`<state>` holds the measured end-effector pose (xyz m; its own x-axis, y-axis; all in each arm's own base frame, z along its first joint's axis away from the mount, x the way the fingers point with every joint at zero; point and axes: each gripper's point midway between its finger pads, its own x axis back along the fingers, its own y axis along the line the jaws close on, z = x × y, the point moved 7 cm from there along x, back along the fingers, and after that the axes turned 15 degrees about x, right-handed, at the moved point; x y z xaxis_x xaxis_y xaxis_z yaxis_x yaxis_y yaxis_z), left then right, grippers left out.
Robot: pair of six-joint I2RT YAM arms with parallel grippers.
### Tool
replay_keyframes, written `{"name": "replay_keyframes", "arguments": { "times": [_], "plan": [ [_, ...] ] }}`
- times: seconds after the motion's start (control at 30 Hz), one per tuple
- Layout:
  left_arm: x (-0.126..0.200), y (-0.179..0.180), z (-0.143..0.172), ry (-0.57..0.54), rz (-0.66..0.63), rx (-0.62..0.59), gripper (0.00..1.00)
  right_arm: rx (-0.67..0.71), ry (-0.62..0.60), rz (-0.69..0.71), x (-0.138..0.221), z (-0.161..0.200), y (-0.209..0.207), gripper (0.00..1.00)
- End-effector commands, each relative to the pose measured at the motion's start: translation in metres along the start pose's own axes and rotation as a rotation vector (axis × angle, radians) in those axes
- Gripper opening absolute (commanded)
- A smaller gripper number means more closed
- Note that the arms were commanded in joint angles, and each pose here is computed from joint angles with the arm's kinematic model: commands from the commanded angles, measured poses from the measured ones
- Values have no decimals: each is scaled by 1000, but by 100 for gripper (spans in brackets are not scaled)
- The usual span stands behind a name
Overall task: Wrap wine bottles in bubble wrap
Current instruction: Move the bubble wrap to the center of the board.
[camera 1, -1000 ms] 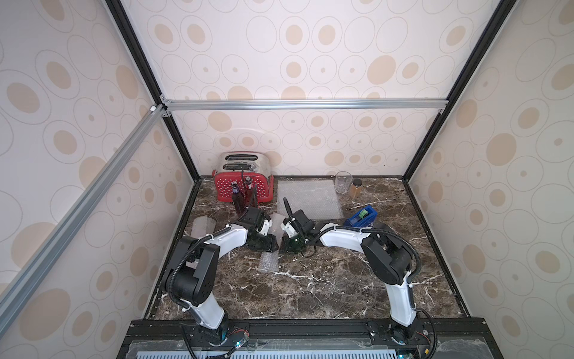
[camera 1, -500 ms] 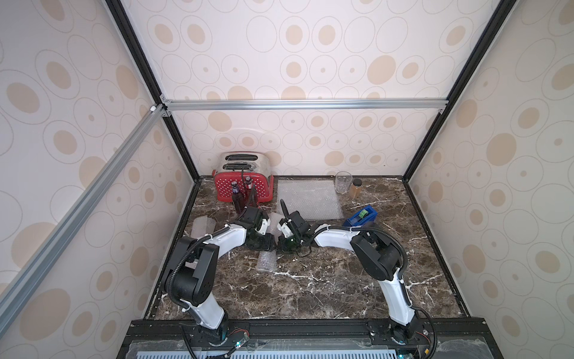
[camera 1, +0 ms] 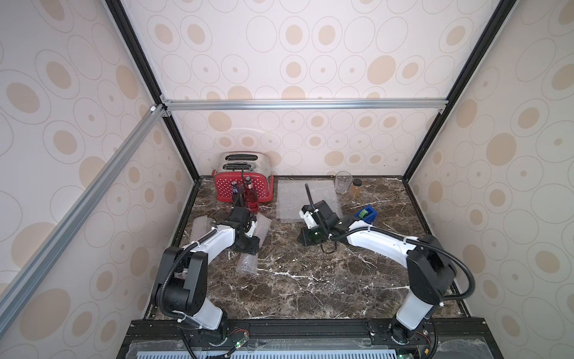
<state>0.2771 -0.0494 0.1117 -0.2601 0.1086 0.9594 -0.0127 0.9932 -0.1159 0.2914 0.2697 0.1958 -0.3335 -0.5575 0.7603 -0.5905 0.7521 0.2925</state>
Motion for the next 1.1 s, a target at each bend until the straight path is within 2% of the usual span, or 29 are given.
{"name": "replay_keyframes", "arguments": {
  "times": [0.0,0.13,0.2,0.3,0.43,0.63,0.9,1.07],
  "plan": [
    [17,23,1,-41,-50,-11,40,25,63,137,19,15,-24,25],
    [26,63,-5,-142,-108,167,38,11,36,220,32,6,-43,35],
    [25,70,-7,-150,-116,186,39,-6,39,241,30,1,-53,41],
    [22,75,-10,-152,-149,153,45,-22,71,285,21,-6,-67,48],
    [22,78,-14,-155,-173,131,67,-83,120,330,8,-15,-92,50],
    [45,68,-18,-244,-104,101,99,-198,169,371,-13,-28,-140,50],
    [87,48,-14,-463,34,22,99,-306,230,452,-28,-35,-206,52],
    [92,39,-10,-499,127,28,99,-314,253,469,-38,-40,-225,54]
  ]
}}
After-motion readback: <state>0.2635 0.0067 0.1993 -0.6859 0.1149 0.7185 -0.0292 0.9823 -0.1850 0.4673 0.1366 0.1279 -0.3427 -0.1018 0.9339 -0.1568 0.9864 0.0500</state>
